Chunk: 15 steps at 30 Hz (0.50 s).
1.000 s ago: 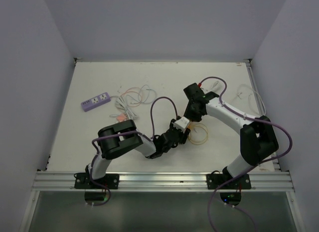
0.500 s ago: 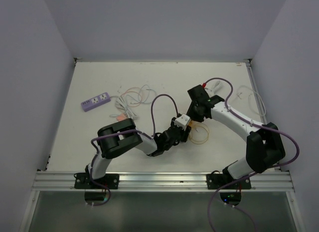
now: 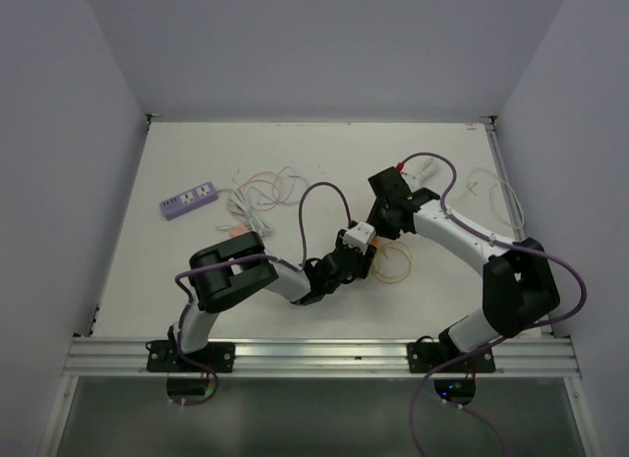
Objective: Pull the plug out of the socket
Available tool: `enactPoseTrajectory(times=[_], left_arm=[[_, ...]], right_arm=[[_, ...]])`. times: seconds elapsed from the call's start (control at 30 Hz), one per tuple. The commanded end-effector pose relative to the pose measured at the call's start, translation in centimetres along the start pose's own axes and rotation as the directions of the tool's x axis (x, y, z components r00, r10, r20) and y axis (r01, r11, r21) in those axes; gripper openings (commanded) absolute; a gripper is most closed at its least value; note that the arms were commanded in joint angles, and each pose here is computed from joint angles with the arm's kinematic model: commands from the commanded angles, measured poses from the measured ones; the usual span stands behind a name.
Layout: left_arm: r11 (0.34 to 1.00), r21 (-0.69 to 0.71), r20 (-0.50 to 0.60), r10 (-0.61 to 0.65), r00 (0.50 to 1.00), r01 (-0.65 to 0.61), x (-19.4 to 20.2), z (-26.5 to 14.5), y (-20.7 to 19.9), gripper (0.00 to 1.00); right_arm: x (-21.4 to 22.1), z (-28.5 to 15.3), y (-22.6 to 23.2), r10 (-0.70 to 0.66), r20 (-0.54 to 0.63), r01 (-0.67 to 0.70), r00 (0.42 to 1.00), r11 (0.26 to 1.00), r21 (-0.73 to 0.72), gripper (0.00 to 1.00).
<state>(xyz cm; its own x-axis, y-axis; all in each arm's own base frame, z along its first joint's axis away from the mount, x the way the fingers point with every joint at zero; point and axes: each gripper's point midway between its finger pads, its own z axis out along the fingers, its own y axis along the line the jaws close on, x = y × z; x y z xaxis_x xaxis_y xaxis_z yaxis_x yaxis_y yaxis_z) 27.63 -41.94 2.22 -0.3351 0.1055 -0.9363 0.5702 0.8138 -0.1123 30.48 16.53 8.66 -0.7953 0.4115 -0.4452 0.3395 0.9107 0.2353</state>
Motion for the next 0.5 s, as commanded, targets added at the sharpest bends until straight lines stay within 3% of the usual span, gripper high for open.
enactPoseTrajectory(times=[0.0, 0.13, 0.47], left_arm=[[0.995, -0.099, -0.150, -0.005, 0.989, -0.010, 3.8, -0.4, 3.0, 0.00], [0.994, -0.108, -0.162, -0.012, 0.987, -0.005, 3.9, -0.4, 3.0, 0.00], [0.991, -0.130, -0.216, -0.013, 0.976, -0.015, 5.4, -0.2, 3.4, 0.00]], right_arm=[[-4.0, -2.6, 4.2, 0.000, 0.125, 0.018, 0.992, 0.989, -0.143, 0.01], [-4.6, -3.0, 5.0, 0.009, 0.139, 0.018, 0.990, 0.981, -0.194, 0.00], [-6.7, -4.8, 5.0, 0.158, 0.078, -0.136, 0.984, 0.962, -0.237, 0.00]])
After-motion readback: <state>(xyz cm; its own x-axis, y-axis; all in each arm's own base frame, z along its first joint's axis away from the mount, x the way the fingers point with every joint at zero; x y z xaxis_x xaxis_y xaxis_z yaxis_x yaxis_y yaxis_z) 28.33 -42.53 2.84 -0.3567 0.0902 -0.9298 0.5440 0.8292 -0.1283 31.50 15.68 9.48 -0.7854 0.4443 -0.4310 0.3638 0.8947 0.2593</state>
